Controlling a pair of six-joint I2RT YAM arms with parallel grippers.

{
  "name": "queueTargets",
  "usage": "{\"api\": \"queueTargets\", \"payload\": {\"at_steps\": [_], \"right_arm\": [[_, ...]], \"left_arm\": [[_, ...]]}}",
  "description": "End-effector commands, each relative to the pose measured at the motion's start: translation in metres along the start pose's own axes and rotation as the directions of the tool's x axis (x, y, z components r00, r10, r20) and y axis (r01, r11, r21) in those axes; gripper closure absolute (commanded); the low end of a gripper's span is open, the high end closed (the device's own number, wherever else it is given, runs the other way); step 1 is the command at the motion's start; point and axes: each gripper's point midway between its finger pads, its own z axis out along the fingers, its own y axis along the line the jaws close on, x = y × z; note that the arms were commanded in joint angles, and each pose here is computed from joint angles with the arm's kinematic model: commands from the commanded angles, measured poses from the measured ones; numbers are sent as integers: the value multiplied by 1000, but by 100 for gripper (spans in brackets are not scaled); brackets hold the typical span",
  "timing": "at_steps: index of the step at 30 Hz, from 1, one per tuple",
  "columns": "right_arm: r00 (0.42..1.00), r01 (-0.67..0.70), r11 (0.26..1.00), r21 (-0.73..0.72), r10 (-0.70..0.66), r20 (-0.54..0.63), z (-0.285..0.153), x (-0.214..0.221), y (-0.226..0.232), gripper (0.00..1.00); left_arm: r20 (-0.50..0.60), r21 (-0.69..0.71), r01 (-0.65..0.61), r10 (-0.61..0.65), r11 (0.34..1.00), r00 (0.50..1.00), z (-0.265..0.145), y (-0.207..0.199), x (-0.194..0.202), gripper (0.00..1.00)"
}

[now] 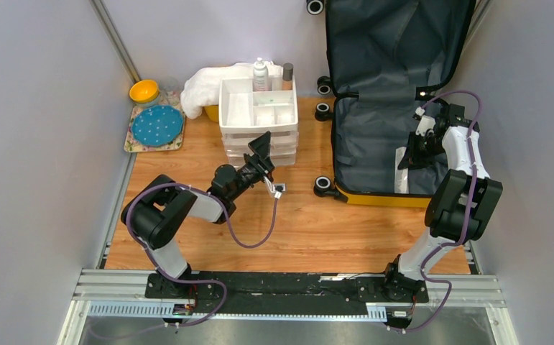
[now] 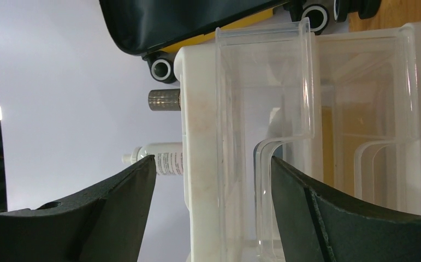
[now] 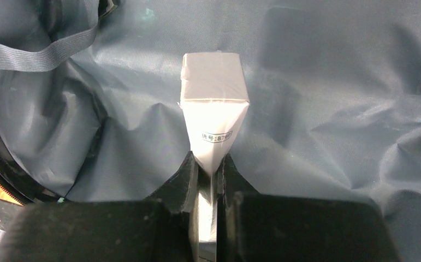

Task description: Open, take out, and arrange the luggage

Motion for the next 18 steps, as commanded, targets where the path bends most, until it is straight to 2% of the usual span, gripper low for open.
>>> {"api": "queueTargets", "payload": {"at_steps": [1,8,18], "right_arm": [[999,20,1000,-12,-21,-37,-6,13,5,100],[999,23,1000,-15,-23,-33,-8,13,4,100],[1000,23,999,-28,-23,-21,-12,11,8,100]], "left_arm": [[-39,-411,-133,128,902,991,-28,122,-8,16],[5,-394,-110,122,913,993,-38,115,-25,16],[90,-266,-56,83,962,993,-62,66,-46,11]]}}
